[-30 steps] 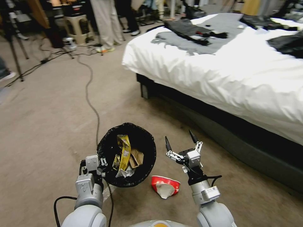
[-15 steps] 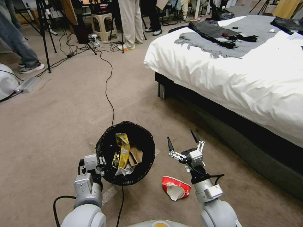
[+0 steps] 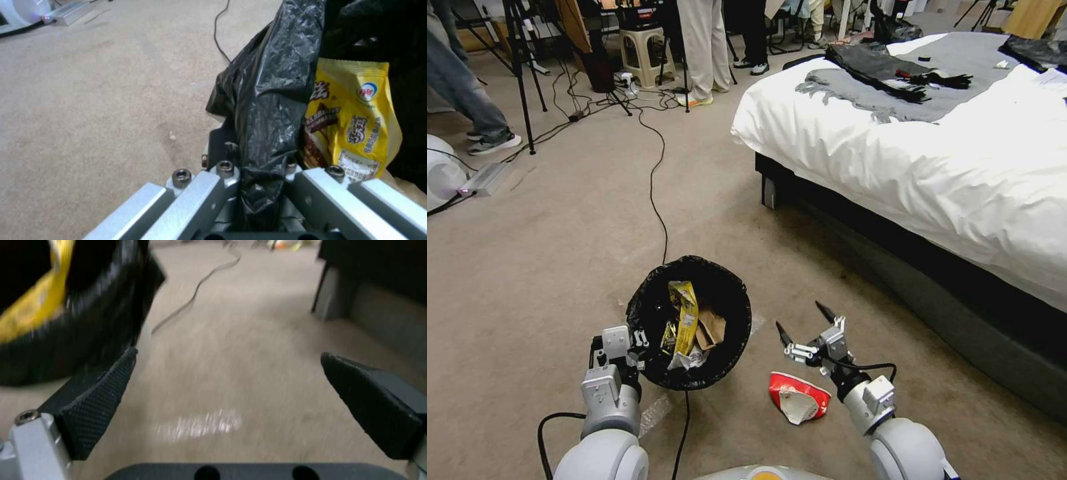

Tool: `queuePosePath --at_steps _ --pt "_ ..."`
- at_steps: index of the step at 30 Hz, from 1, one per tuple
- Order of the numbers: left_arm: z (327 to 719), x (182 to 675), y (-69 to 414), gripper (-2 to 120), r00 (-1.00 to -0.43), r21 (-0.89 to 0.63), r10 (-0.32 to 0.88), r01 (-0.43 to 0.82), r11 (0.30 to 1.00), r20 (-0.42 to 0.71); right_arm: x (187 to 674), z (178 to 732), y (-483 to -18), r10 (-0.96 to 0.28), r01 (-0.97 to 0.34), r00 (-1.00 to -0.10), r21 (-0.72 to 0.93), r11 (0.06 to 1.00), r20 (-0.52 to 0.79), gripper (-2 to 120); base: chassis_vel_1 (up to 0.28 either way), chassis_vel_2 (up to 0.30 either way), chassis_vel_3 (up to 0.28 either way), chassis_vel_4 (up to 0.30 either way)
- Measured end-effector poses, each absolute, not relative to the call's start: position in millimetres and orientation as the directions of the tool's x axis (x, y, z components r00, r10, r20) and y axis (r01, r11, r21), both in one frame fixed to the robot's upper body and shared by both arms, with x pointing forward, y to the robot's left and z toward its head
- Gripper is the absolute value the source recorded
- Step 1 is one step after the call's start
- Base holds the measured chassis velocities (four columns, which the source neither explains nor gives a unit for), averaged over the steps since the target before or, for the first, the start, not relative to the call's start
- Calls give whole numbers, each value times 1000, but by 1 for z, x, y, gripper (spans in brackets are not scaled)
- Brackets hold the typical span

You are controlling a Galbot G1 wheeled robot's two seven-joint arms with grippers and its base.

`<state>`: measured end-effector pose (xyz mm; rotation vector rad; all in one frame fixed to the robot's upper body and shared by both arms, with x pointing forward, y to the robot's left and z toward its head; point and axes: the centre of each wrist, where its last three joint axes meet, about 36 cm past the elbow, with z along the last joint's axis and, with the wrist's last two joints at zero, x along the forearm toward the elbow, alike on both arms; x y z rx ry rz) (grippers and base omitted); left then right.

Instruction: Pick up the trash bin, then pick up the garbage from the floor and place it into the trash bin.

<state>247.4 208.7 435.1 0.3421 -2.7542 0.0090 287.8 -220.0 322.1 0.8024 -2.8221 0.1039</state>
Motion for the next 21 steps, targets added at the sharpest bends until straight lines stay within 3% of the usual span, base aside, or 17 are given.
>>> queuePosePath --at_steps 21 --pt "430 245 205 0 -898 57 -236 -232 971 372 315 259 -301 -656 -750 -594 -26 660 466 100 0 0 0 0"
